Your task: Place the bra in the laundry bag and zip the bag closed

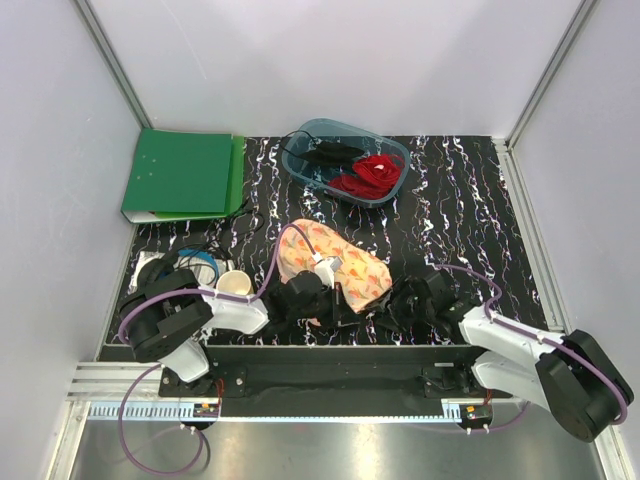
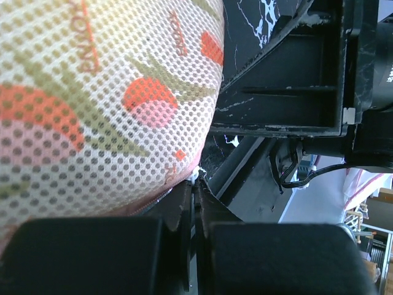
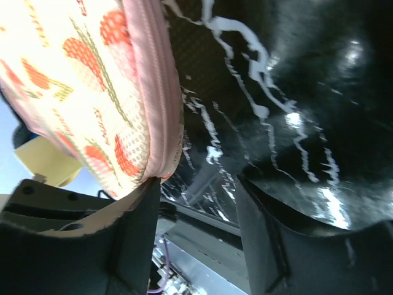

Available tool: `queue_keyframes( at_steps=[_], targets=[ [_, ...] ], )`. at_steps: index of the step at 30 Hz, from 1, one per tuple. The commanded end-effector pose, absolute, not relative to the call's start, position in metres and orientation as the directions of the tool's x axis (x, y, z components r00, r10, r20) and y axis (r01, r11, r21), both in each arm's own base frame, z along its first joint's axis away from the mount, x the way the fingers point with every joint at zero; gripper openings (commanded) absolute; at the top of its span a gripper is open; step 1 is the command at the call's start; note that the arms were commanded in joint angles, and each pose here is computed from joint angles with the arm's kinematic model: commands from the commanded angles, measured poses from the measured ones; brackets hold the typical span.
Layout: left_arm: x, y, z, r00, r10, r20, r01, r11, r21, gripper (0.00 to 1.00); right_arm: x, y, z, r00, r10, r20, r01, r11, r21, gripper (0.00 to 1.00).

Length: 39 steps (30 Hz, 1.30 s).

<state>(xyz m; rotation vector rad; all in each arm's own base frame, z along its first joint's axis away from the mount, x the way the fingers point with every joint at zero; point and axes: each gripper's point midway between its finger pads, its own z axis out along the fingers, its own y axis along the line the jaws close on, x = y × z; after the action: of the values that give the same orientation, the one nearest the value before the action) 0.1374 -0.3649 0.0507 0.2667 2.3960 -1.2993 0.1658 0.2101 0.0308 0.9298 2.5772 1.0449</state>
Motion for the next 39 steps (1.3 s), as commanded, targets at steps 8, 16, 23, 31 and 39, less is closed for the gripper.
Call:
queue_keyframes(
  at_steps=[8, 16, 23, 31, 39],
  targets=[
    [0.143, -0.387, 0.073, -0.888, -0.024, -0.459, 0.391, 0.485, -0.782, 0.00, 0.174, 0.221, 0.074, -0.776, 0.630, 0.017, 0.393, 0.461, 0.796, 0.66],
    [0.142, -0.391, 0.078, -0.888, -0.015, -0.459, 0.398, 0.474, -0.785, 0.00, 0.185, 0.224, 0.073, -0.772, 0.635, -0.003, 0.394, 0.483, 0.782, 0.70],
    [0.142, -0.389, 0.082, -0.886, -0.017, -0.463, 0.401, 0.472, -0.785, 0.00, 0.199, 0.226, 0.068, -0.741, 0.672, -0.011, 0.411, 0.466, 0.784, 0.35],
    [0.166, -0.312, 0.034, -0.901, -0.096, -0.423, 0.252, 0.678, -0.691, 0.00, 0.201, 0.184, 0.056, -0.719, 0.694, -0.037, 0.426, 0.481, 0.766, 0.00],
    [0.189, -0.264, 0.041, -0.840, -0.070, -0.537, 0.293, 0.776, -0.559, 0.00, 0.214, 0.169, 0.069, -0.823, 0.547, -0.154, 0.284, 0.631, 0.722, 0.16]
  ],
)
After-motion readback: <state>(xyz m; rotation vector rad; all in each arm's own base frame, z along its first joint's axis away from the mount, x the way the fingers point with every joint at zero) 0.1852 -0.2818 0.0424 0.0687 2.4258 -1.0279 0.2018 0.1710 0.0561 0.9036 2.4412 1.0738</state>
